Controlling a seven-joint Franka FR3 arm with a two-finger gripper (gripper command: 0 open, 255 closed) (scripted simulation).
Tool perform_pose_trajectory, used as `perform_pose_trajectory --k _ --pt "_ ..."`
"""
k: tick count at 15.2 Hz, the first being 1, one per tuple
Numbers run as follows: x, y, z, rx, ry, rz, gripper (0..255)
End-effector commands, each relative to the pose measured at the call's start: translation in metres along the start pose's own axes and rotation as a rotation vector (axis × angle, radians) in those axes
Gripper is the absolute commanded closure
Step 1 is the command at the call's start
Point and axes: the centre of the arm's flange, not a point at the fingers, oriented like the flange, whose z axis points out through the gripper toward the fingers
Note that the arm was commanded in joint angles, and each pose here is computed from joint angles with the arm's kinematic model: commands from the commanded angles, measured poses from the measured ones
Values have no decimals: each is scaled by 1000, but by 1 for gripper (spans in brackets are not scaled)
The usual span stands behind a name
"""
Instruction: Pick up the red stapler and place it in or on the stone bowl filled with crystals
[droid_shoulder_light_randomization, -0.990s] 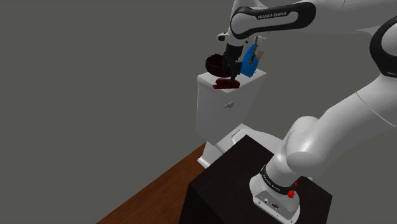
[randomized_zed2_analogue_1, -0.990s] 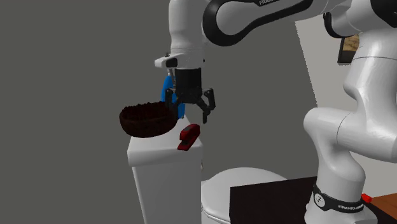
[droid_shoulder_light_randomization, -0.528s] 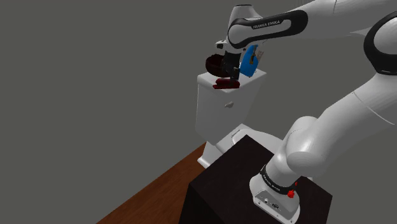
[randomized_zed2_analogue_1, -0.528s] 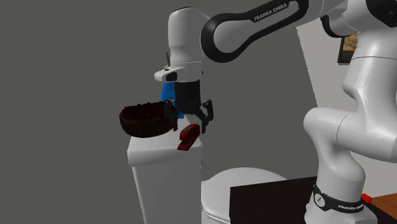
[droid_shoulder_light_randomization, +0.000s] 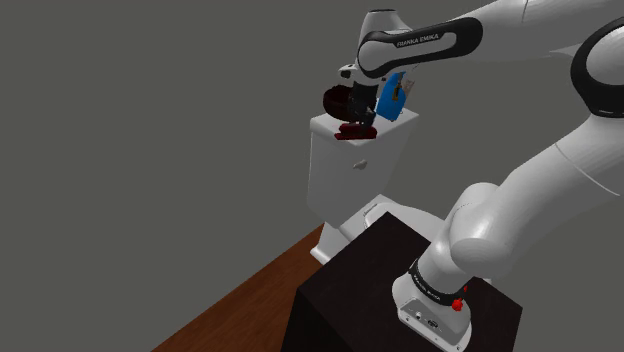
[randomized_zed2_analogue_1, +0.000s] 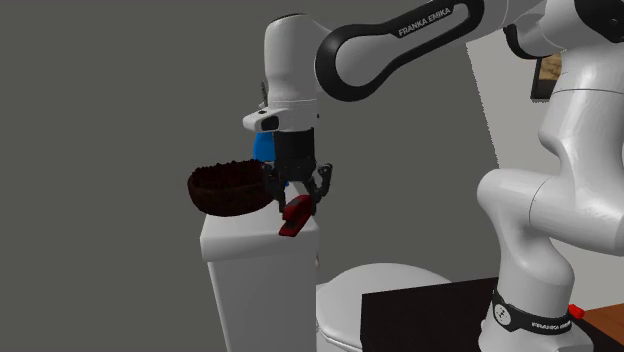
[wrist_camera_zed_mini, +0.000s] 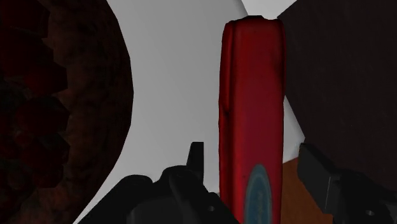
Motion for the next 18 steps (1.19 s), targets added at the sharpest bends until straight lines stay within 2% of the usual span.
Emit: perform_pose_trajectory --k 1,9,18 --pt "0 0 0 0 0 0 255" --pt "0 0 0 0 0 0 255" --pt "-4 0 -47 0 0 0 255"
